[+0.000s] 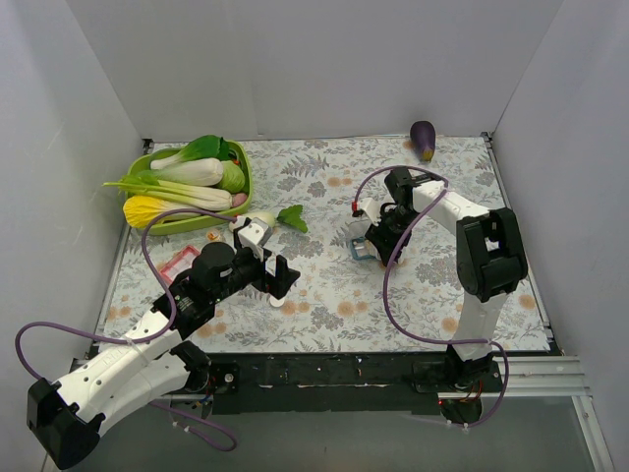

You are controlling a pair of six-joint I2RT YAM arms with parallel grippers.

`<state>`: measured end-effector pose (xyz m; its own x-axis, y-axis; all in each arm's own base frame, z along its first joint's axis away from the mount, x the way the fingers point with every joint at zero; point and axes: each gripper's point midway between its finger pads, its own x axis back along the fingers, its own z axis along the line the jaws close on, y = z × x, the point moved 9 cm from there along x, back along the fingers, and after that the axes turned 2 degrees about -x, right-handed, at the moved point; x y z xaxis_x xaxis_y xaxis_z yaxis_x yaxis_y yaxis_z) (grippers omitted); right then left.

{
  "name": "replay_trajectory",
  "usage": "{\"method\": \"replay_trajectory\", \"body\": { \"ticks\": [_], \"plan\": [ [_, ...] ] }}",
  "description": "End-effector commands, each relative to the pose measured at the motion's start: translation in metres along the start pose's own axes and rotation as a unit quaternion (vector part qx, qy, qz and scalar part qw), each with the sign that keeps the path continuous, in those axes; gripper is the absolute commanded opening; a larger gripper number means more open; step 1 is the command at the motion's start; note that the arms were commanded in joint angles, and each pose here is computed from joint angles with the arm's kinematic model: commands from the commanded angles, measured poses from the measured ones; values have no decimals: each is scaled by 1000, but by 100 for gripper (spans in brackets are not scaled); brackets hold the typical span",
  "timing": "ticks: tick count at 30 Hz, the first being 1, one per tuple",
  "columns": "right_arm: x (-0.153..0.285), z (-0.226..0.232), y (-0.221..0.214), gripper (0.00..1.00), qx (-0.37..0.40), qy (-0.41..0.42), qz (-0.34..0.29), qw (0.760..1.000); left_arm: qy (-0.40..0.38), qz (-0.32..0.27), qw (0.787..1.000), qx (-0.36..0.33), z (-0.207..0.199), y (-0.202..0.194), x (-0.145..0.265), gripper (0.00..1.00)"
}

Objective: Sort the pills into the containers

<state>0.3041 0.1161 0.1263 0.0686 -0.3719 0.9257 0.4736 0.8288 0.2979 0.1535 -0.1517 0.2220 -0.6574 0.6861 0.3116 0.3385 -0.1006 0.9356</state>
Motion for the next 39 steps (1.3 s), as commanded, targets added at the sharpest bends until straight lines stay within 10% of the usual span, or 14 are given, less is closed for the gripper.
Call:
{"method": "replay_trajectory", "body": {
  "ticks": [1,39],
  "plan": [
    [3,-6,10,1,2,-2,-17,1000,2,-8,1000,-6,1,2,1,98],
    [8,-14,31,1,1,-1,-53,999,3,-4,1000,-5,2,2,-1,98]
  ]
}}
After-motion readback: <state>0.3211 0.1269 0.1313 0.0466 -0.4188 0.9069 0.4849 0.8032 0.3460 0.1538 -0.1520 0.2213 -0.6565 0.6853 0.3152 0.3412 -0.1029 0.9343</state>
